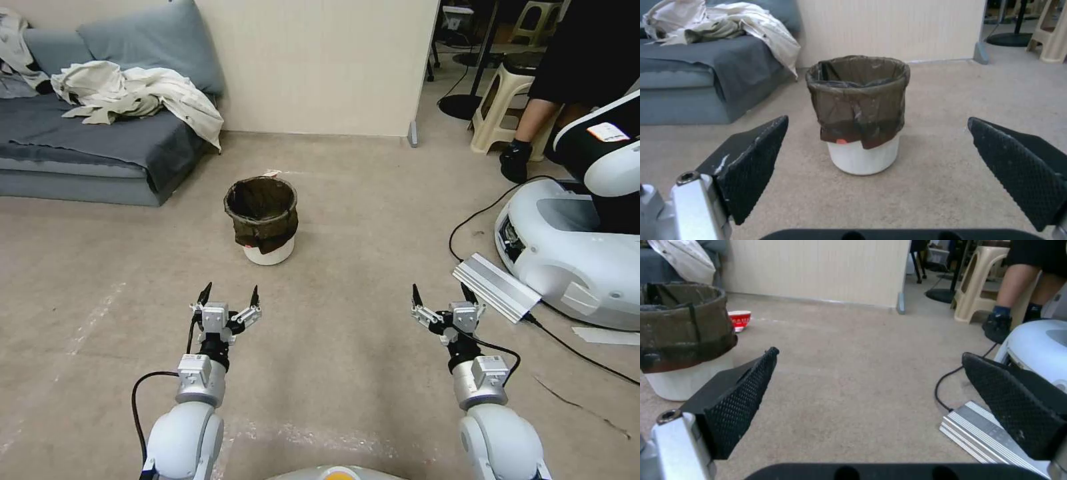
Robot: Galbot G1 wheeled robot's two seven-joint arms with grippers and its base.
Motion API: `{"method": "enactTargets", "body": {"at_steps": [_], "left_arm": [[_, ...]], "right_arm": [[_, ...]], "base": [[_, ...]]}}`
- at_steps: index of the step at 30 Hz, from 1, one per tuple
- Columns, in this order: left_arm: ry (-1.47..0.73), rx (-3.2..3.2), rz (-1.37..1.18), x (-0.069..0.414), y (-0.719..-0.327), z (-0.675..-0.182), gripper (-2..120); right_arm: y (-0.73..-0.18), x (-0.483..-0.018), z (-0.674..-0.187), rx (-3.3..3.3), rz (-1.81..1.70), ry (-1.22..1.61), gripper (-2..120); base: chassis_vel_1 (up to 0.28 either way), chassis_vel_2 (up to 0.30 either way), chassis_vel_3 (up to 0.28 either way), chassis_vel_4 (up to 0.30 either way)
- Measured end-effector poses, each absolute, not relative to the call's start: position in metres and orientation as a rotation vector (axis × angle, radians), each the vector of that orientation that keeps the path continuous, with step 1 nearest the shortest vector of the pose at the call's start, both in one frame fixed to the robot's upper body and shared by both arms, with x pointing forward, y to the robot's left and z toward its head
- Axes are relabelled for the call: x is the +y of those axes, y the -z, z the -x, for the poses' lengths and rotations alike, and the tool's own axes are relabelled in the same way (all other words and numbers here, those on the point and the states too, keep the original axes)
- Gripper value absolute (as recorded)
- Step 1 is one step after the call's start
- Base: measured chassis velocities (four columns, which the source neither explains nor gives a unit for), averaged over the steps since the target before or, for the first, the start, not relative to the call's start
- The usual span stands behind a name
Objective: Pick up the trash can from the floor.
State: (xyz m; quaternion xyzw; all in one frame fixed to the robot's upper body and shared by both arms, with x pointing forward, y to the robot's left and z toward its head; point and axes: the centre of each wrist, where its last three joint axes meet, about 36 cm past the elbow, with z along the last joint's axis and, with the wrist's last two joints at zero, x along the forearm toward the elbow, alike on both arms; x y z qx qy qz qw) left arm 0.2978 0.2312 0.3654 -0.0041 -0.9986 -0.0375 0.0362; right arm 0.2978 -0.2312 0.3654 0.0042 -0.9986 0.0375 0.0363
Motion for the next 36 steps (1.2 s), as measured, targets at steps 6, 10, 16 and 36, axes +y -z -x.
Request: {"method": "enactTargets", "body": {"at_steps": [6, 10, 16, 36], "left_arm": [[0.115, -3.067, 0.012, 0.231, -0.365, -0.298, 100], [0.115, -3.067, 0.012, 0.231, -0.365, -0.298, 100], [0.115, -3.067, 0.013, 0.231, -0.365, -0.298, 100], [0.055, -3.171, -0.024, 0.207, -0.449, -0.288, 100]], "right_arm": [[-0.365, -0.231, -0.298, -3.067, -0.013, -0.115, 100], [-0.365, -0.231, -0.298, -3.067, -0.013, -0.115, 100], [-0.365, -0.231, -0.298, -3.067, -0.013, -0.115, 100], [-0.44, -0.23, -0.289, -3.161, 0.048, -0.074, 100]], "base": [[0.0, 0.0, 0.0, 0.0], [0.0, 0.0, 0.0, 0.0], [0.0, 0.0, 0.0, 0.0], [0.0, 0.0, 0.0, 0.0]]}}
